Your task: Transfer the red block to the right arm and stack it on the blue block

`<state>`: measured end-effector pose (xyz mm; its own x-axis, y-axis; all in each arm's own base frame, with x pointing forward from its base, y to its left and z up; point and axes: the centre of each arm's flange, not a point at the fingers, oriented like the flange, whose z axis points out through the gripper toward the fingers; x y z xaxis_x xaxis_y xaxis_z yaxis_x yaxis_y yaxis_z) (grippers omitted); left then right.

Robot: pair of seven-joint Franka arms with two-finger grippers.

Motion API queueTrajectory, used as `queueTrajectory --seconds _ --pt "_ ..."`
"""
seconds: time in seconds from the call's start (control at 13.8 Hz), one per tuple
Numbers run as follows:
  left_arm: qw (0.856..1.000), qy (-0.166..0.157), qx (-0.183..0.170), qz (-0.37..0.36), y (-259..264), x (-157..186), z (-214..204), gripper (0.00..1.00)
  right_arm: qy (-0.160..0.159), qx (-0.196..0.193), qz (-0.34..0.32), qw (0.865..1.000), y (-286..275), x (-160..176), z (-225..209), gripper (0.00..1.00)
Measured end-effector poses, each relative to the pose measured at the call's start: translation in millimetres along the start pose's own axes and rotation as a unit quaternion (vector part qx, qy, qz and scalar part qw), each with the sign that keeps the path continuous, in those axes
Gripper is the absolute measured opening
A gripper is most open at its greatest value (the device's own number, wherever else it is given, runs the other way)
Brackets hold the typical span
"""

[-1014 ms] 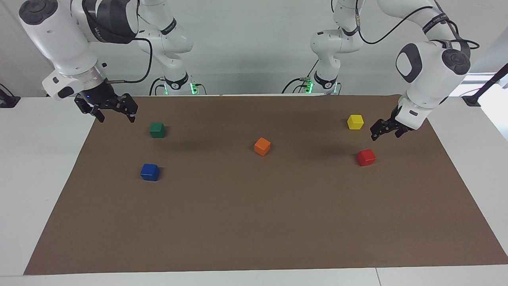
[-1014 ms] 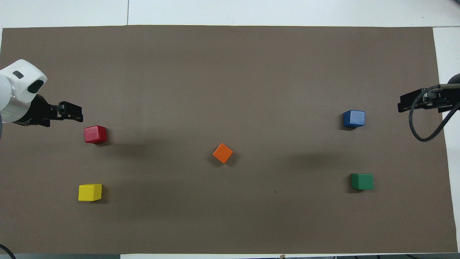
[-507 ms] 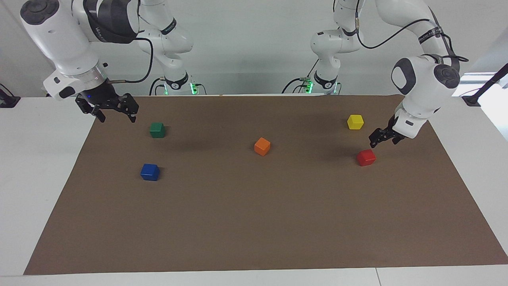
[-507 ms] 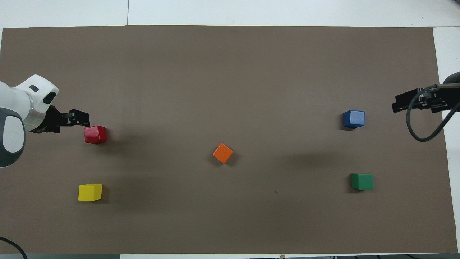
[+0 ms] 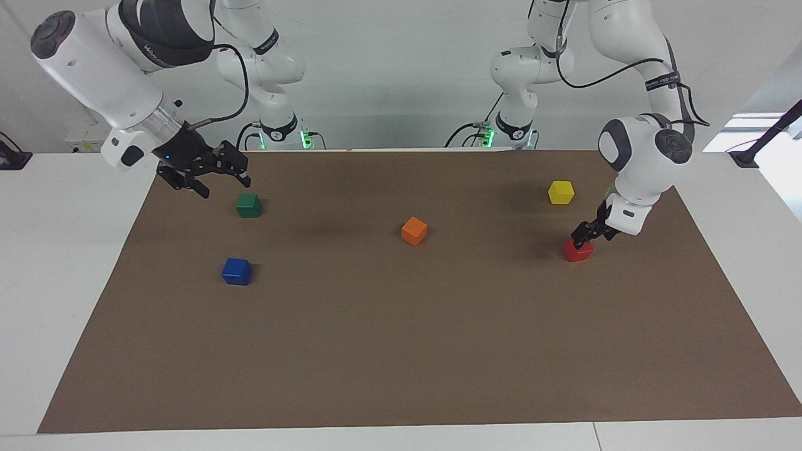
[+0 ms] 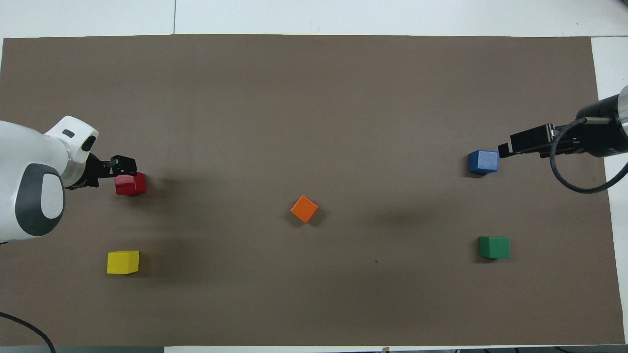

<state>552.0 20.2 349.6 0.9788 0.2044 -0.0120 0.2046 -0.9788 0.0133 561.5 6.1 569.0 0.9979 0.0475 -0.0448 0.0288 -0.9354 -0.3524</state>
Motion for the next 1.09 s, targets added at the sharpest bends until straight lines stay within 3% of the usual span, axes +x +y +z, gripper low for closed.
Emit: queueTrajectory --seconds 0.29,0.65,0.8,0.87,0.94,1.01,1.09 --pt "1.0 0.007 -0.001 0.004 5.1 -8.9 24.1 1.0 0.002 0.106 0.009 0.994 -7.3 2.3 14.7 1.0" --pt "1.0 -0.005 0.006 0.027 24.3 -12.0 45.1 1.0 0.009 0.271 0.031 0.962 16.0 2.9 35.2 1.0" --pt "0.999 -0.009 0.017 0.038 24.7 -12.1 51.4 0.81 0.014 0.337 0.027 0.941 13.8 2.0 52.7 1.0" --pt "0.999 -0.011 0.018 0.037 23.5 -11.6 50.7 0.81 0.016 0.368 0.029 0.929 16.4 1.0 61.8 1.0" --pt "0.999 -0.018 0.02 0.036 21.8 -10.7 48.7 0.73 0.014 0.4 0.03 0.916 19.9 -1.0 69.4 1.0" --pt "0.999 -0.028 0.023 0.034 20.4 -8.6 43.6 0.58 0.015 0.431 0.029 0.902 23.5 -2.9 76.3 1.0" --pt "0.998 -0.039 0.025 0.03 19.4 -4.1 33.4 0.55 0.017 0.459 0.028 0.888 28.2 -4.1 84.9 1.0"
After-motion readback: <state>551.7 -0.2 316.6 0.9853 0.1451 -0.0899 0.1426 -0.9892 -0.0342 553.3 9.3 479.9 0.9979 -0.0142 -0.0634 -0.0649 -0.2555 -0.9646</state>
